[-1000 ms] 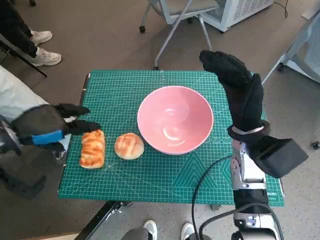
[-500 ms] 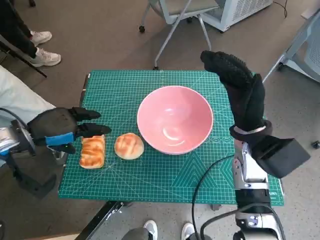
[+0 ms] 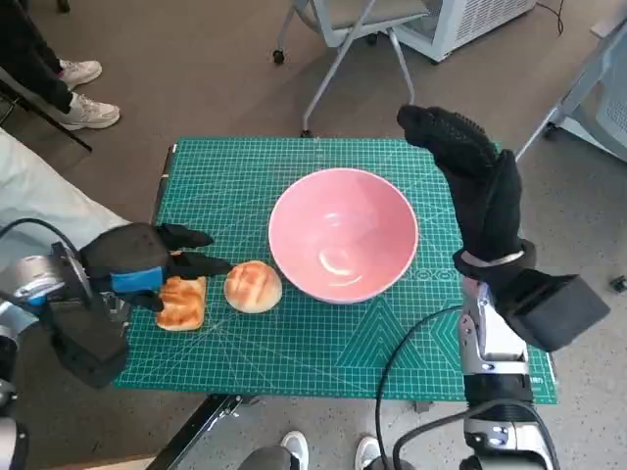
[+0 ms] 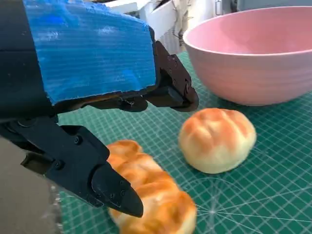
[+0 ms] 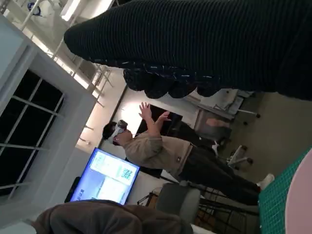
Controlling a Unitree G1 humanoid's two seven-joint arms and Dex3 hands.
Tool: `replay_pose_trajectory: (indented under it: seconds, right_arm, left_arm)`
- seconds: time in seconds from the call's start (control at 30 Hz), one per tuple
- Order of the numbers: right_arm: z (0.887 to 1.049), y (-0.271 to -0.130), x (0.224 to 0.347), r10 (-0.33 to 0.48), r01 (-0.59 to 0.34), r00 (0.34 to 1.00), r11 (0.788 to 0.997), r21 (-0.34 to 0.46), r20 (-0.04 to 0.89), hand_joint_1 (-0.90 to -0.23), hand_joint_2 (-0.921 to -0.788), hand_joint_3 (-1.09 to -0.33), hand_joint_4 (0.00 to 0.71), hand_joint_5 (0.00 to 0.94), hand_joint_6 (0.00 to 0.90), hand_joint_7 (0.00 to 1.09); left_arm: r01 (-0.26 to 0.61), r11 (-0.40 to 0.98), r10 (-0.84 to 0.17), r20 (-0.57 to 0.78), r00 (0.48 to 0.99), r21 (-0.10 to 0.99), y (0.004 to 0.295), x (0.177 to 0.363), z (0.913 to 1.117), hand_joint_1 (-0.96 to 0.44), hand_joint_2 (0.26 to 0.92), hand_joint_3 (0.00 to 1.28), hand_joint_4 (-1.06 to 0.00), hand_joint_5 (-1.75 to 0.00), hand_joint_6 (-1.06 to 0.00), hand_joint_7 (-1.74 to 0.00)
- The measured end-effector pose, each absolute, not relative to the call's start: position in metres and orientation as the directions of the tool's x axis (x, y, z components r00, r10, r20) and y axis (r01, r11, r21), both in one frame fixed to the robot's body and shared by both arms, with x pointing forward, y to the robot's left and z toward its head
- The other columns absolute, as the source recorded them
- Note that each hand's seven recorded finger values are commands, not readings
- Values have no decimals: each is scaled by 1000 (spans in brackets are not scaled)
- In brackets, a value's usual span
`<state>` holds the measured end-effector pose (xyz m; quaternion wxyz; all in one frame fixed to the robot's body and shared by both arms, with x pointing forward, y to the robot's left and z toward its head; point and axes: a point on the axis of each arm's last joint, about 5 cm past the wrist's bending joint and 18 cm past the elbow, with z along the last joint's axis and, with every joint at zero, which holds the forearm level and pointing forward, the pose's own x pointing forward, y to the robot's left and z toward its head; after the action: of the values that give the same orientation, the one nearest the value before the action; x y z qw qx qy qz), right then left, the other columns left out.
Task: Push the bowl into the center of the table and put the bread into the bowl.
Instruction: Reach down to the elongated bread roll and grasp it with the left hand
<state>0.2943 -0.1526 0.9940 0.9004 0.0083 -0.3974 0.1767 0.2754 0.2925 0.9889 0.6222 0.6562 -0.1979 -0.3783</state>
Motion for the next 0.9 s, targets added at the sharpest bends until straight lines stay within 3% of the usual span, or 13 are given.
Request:
replay_pose_trajectory:
  seconds: [0.37,0.9]
  right_arm:
    - [994,-154,293,308,-321,620,939,-125,722,-725,-921,-834,173,0,-1,624]
    - [993,-155,291,298,-315,623,942,-116,724,-728,-921,-831,172,0,0,626]
  left_arm:
    - [268,-171,-722,-306,621,948,289,278,981,-212,696,9,-482,-20,-507,-13]
    - [370,-142,-654,-367,662,918,291,283,980,-35,774,29,-556,-15,-611,-45]
